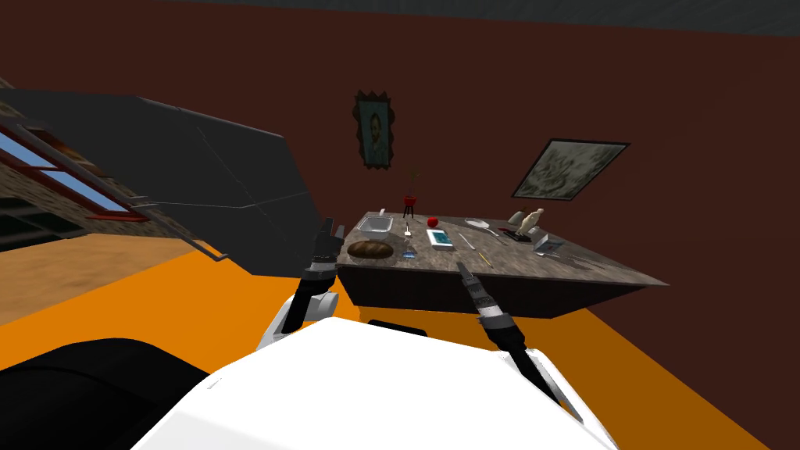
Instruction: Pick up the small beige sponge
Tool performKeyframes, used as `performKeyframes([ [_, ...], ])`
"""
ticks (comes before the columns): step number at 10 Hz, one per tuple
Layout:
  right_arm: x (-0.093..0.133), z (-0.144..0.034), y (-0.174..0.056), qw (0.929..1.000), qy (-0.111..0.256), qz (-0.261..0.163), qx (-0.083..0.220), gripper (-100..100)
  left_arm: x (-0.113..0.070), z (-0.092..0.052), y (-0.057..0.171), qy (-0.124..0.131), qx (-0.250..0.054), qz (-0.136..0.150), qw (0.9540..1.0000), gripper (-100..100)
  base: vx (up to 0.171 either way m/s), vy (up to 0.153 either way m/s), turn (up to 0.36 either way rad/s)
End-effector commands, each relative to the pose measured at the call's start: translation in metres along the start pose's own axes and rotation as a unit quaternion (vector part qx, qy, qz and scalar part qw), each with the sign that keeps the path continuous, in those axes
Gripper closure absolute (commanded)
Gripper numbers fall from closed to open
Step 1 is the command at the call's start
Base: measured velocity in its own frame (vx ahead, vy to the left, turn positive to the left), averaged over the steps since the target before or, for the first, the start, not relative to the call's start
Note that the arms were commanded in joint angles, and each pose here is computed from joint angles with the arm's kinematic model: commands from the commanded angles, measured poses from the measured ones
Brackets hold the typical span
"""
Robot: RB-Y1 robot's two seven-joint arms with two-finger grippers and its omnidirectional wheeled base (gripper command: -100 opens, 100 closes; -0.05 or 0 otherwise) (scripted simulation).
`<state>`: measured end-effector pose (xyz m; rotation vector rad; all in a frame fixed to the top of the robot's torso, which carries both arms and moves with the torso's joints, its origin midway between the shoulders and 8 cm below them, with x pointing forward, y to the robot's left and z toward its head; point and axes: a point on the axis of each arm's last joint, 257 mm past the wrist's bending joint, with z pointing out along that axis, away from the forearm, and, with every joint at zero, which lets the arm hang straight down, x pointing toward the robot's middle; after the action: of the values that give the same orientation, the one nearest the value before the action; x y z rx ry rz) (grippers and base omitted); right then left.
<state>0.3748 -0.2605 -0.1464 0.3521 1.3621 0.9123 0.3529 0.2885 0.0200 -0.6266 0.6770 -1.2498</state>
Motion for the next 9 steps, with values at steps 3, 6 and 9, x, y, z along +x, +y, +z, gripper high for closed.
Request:
performKeyframes([
  [3, 0.024, -0.020, -0.034, 0.9954, 0.067, -0.064, 0.024, -100, 0.000, 0.000, 0.000, 0.000, 0.000, 0.000, 1.0000, 0, -0.033, 0.003, 0.078],
  [6, 0.033, -0.031, -0.053, 0.9889, 0.104, -0.101, 0.034, -100, 0.000, 0.000, 0.000, 0.000, 0.000, 0.000, 1.0000, 0, -0.024, 0.012, 0.064],
  [9, 0.044, -0.057, -0.092, 0.9706, 0.166, -0.165, 0.058, -100, 0.000, 0.000, 0.000, 0.000, 0.000, 0.000, 1.0000, 0, -0.019, 0.022, 0.108],
])
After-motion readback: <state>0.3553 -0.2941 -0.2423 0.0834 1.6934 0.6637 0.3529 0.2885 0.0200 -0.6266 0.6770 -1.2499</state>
